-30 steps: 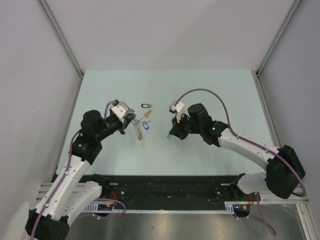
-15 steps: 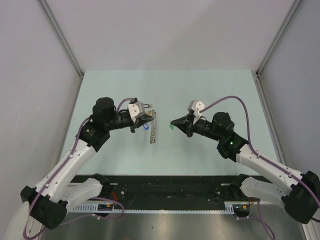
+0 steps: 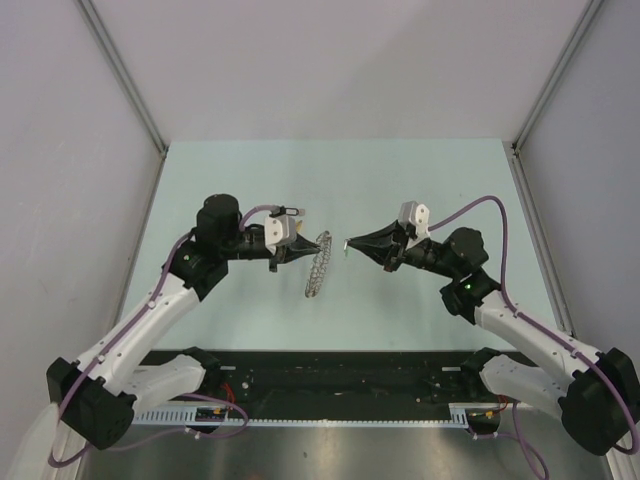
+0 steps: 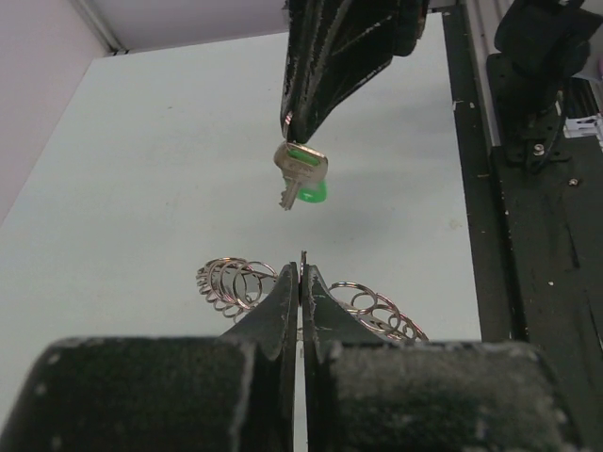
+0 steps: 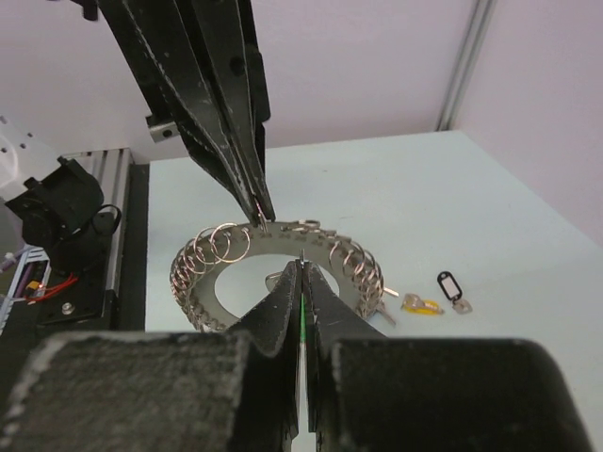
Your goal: Put the keys on the keyring
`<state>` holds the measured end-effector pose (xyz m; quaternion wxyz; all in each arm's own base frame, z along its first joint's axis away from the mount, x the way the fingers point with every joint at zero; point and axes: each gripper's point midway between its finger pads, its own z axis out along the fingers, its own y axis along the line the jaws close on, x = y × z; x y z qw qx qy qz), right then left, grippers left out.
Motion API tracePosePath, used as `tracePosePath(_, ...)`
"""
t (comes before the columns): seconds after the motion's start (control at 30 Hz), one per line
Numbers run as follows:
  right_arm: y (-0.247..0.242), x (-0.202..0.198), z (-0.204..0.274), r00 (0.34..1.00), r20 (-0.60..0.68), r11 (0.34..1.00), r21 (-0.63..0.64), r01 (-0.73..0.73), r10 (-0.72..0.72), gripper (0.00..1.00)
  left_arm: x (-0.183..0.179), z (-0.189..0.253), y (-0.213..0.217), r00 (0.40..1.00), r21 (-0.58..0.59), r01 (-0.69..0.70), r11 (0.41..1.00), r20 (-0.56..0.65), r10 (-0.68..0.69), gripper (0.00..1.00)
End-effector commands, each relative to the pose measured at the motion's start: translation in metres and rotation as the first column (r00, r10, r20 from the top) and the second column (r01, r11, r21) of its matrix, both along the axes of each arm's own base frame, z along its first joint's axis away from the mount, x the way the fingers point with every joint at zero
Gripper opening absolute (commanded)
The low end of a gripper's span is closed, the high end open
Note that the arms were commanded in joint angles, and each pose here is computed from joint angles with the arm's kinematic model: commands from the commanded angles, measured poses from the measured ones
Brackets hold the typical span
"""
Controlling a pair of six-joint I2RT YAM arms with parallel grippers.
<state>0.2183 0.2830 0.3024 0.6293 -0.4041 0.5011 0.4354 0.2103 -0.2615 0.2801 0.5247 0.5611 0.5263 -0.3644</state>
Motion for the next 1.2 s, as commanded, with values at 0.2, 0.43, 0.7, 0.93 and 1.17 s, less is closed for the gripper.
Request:
tracePosePath(0.2, 0.003, -0.016, 0.017, 0.982, 0.131, 0.99, 0.027, -0.141, 0.137, 0.0, -0.026, 0.017, -0.007, 0.989, -0.095, 0.124, 0.988, 0.09, -0.116, 0.0)
tracePosePath(0.43, 0.007, -0.021, 0.009, 0.965, 0.144, 0.975, 0.004, -0.22, 0.217, 0.0, -0.025, 0.013, -0.007, 0.99, -0.091, 0.113, 0.99, 0.099, -0.104, 0.0)
tracePosePath(0.7, 0.01, -0.02, 0.002, 0.959, 0.14, 0.969, -0.008, -0.247, 0.245, 0.0, -0.029, 0.009, -0.01, 0.988, -0.088, 0.127, 0.988, 0.101, -0.118, 0.0)
tracePosePath(0.93, 0.013, -0.018, -0.001, 0.961, 0.127, 0.969, -0.007, -0.248, 0.247, 0.0, -0.025, 0.003, -0.012, 0.992, -0.08, 0.107, 0.991, 0.074, -0.101, 0.01)
tracePosePath(1.17, 0.017, -0.02, -0.004, 0.961, 0.137, 0.971, -0.022, -0.239, 0.24, 0.0, -0.017, 0.006, -0.015, 0.996, -0.104, 0.076, 0.992, 0.055, -0.071, 0.0)
